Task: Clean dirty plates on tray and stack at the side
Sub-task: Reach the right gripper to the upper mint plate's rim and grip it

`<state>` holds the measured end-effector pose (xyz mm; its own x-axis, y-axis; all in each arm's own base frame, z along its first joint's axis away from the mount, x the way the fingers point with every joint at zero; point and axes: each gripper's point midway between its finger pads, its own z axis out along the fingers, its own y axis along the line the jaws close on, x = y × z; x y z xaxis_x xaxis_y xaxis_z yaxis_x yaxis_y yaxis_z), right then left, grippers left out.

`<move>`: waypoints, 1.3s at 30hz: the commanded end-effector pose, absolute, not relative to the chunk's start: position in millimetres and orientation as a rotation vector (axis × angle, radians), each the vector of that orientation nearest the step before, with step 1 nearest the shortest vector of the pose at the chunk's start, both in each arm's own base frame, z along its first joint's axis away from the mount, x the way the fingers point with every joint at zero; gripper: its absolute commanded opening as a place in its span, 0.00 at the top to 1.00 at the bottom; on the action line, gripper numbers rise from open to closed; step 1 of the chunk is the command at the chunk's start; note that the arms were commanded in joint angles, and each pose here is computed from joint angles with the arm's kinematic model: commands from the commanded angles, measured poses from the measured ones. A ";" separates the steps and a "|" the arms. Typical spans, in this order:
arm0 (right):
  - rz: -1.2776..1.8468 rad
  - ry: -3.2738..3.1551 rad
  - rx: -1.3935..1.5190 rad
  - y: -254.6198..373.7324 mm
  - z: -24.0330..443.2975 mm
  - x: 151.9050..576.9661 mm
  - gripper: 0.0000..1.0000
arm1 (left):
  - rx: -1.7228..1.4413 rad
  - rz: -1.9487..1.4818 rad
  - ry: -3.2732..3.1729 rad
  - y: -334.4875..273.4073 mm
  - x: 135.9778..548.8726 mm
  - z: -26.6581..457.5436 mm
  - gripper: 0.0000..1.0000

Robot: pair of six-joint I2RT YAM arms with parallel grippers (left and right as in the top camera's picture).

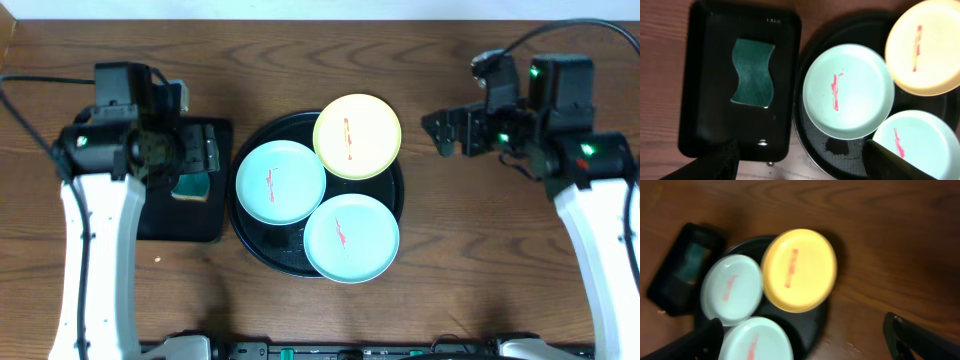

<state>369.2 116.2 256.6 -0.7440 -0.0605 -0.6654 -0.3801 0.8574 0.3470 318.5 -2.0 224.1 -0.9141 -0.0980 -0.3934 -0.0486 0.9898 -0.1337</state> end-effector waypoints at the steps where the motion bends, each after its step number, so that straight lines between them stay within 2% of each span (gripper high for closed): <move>1: 0.908 2.349 -0.329 152.2 257.7 369.3 0.19 | -0.100 -0.198 2.751 -5.6 325.4 218.1 0.21; 2: 0.926 2.362 -0.325 157.3 252.7 371.0 0.26 | -0.102 -0.198 2.764 -5.5 326.9 213.9 0.21; 6: 0.925 2.480 -0.272 183.5 221.4 372.7 0.32 | -0.114 -0.163 2.796 -0.4 333.4 201.3 0.21; 13: 0.718 2.646 -0.143 227.1 179.5 359.7 0.34 | -0.149 -0.134 2.818 4.4 334.6 194.5 0.21; 16: 0.627 2.690 -0.086 243.8 162.8 352.2 0.36 | -0.347 0.042 2.816 28.7 329.6 193.0 0.21; 21: 0.532 2.753 -0.074 273.2 125.7 342.9 0.36 | -0.428 0.169 2.807 47.9 324.9 193.5 0.21; 26: 0.526 2.846 -0.065 291.1 87.2 342.2 0.47 | -0.458 0.180 2.790 56.6 326.6 194.4 0.21; 34: 0.506 2.915 -0.066 304.7 53.7 353.1 0.67 | -0.497 0.203 2.744 70.5 333.2 197.7 0.21; 39: 0.426 2.960 -0.054 297.3 30.6 351.0 0.69 | -0.509 0.205 2.730 75.0 335.3 198.8 0.21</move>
